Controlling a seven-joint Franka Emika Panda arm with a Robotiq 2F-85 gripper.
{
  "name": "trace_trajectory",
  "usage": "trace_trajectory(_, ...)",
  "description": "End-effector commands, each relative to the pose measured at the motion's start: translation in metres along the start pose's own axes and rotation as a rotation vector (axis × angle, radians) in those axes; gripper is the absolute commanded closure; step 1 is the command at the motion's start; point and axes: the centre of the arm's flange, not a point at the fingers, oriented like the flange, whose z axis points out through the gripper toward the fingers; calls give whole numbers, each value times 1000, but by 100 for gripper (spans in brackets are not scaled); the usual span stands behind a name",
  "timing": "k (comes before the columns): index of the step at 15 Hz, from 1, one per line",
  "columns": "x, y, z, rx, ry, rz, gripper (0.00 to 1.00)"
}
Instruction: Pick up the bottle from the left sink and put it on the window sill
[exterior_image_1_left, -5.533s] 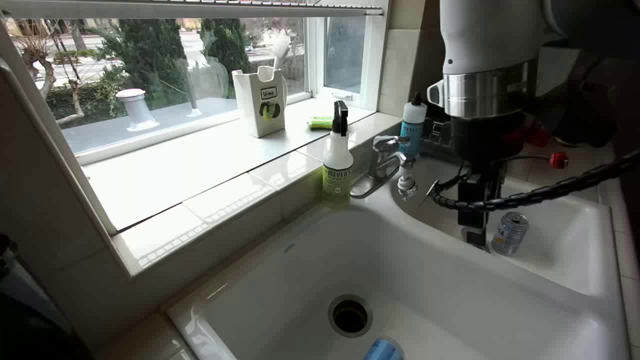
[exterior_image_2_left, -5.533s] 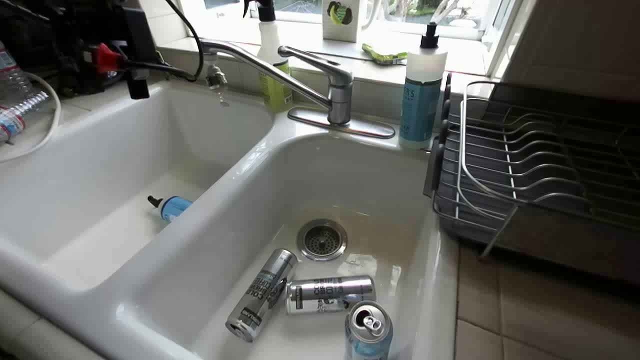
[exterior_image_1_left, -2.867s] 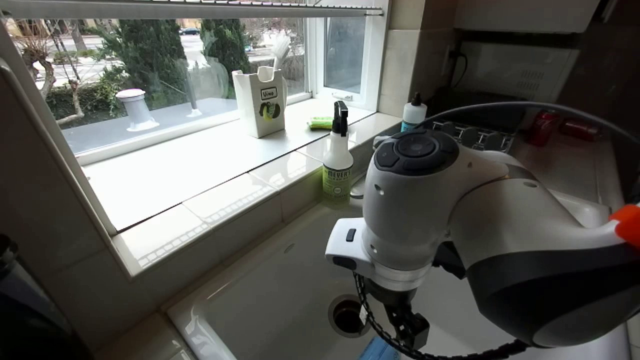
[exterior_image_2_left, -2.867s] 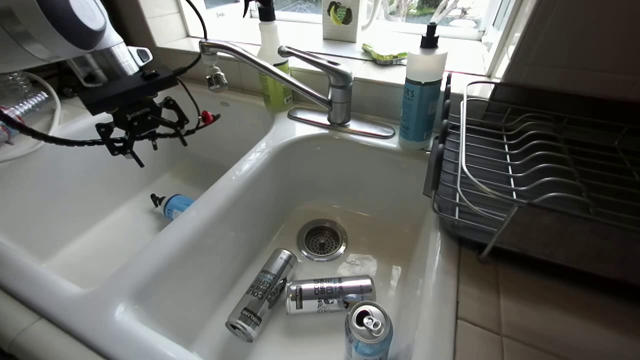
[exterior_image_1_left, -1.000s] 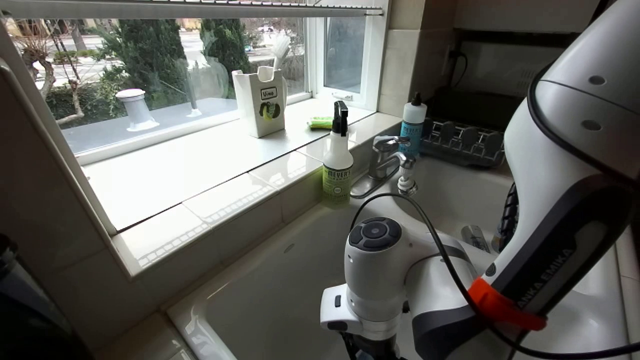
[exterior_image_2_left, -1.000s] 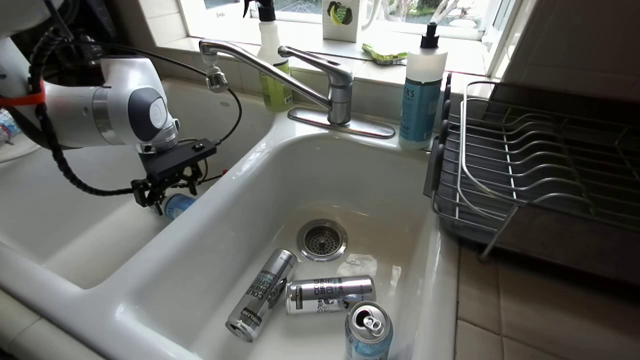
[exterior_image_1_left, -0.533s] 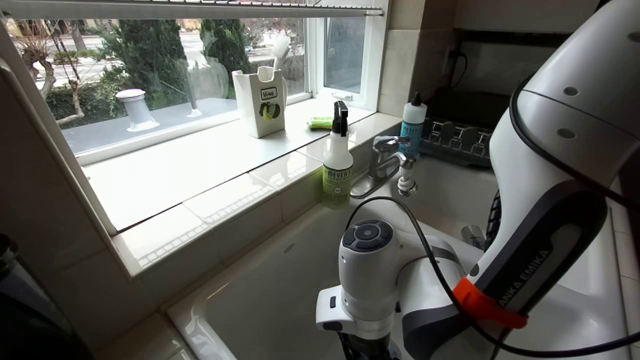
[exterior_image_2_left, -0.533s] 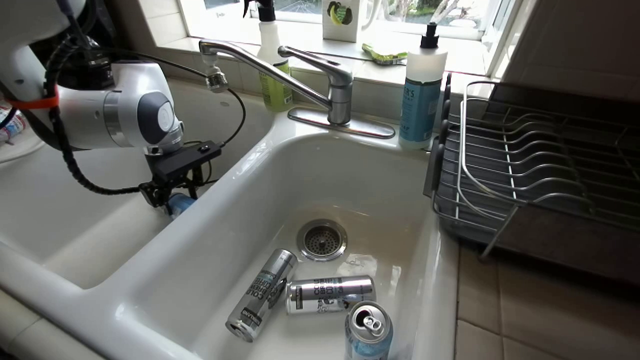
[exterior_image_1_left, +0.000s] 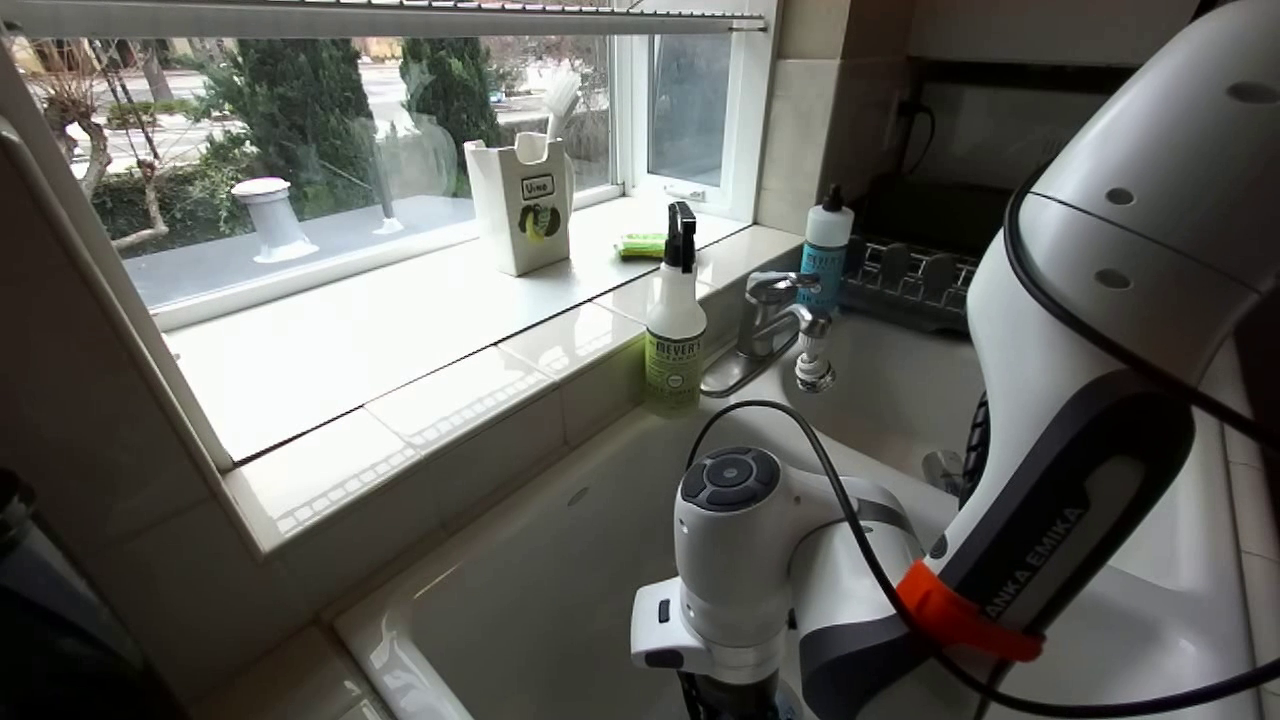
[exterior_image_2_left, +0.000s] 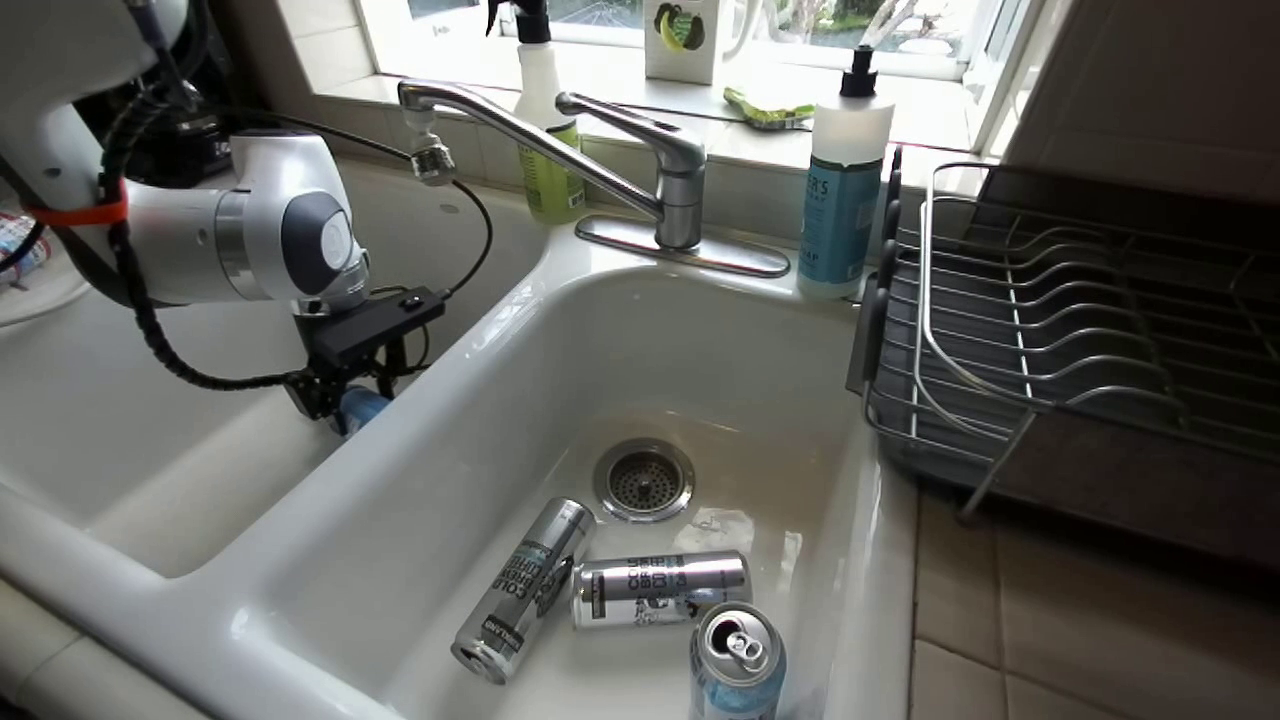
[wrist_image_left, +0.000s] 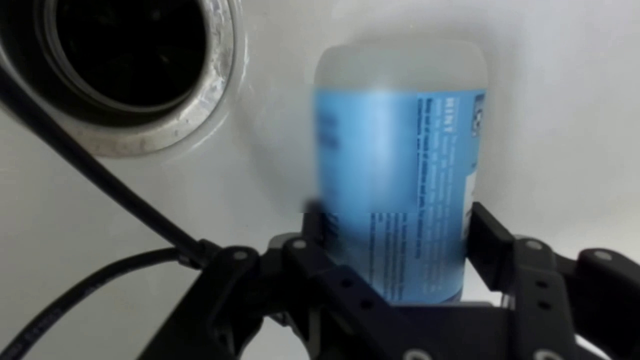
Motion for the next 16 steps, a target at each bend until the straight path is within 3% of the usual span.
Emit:
trace_trajectory(1, -1, 1, -1, -10, -2, -7, 56)
trace_trajectory(7, -9, -7, -35, -38, 64, 56, 56)
trace_trajectory(16, -8, -32, -118, -200, 242, 223, 56)
